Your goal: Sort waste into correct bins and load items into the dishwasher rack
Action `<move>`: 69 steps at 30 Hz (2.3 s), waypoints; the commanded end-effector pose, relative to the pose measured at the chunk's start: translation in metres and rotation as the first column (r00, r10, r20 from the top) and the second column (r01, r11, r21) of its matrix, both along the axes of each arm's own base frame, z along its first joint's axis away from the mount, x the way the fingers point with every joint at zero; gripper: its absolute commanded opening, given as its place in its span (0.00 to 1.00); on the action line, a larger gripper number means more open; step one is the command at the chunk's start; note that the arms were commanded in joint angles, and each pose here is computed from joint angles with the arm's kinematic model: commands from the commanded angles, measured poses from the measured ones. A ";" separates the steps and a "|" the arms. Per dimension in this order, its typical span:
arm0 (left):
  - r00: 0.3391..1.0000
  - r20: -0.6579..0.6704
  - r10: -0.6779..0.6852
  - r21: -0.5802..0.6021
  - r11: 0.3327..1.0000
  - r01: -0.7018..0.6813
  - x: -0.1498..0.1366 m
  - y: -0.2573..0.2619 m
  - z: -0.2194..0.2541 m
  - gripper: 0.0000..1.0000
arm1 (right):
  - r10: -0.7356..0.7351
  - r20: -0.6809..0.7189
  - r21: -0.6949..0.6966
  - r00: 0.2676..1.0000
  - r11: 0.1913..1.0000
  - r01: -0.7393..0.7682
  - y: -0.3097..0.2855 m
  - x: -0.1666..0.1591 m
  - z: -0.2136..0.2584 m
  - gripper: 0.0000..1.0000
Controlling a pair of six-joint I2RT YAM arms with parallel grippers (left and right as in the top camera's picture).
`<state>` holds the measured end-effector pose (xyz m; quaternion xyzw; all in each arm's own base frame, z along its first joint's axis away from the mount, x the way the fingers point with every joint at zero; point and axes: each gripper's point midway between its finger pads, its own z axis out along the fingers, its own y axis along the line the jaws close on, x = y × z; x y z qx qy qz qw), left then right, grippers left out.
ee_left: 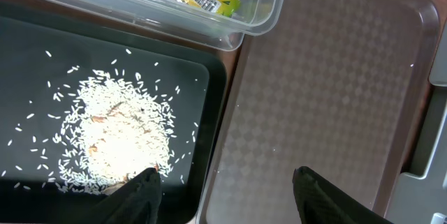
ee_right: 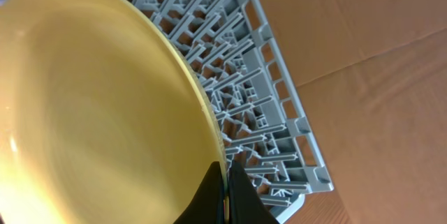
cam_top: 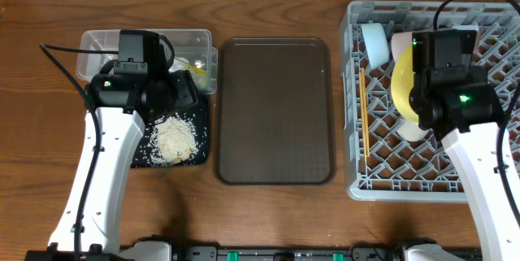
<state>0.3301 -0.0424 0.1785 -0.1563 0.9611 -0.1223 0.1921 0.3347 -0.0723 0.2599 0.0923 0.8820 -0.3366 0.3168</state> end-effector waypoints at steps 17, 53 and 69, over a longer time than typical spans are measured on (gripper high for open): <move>0.998 0.014 -0.062 0.024 0.998 0.062 -0.002 0.000 0.002 0.64 | 0.059 -0.031 0.417 0.998 0.908 -0.041 0.056 0.020 -0.075 0.73; 0.791 0.589 -0.165 0.233 0.972 0.029 -0.153 0.026 0.089 0.92 | 0.193 0.455 0.483 0.870 0.767 -0.422 0.056 -0.142 -0.038 0.99; 0.786 0.596 -0.165 0.233 0.972 0.027 -0.156 0.026 0.090 0.92 | 0.182 0.281 0.577 0.942 0.752 -0.317 0.062 -0.178 -0.078 0.99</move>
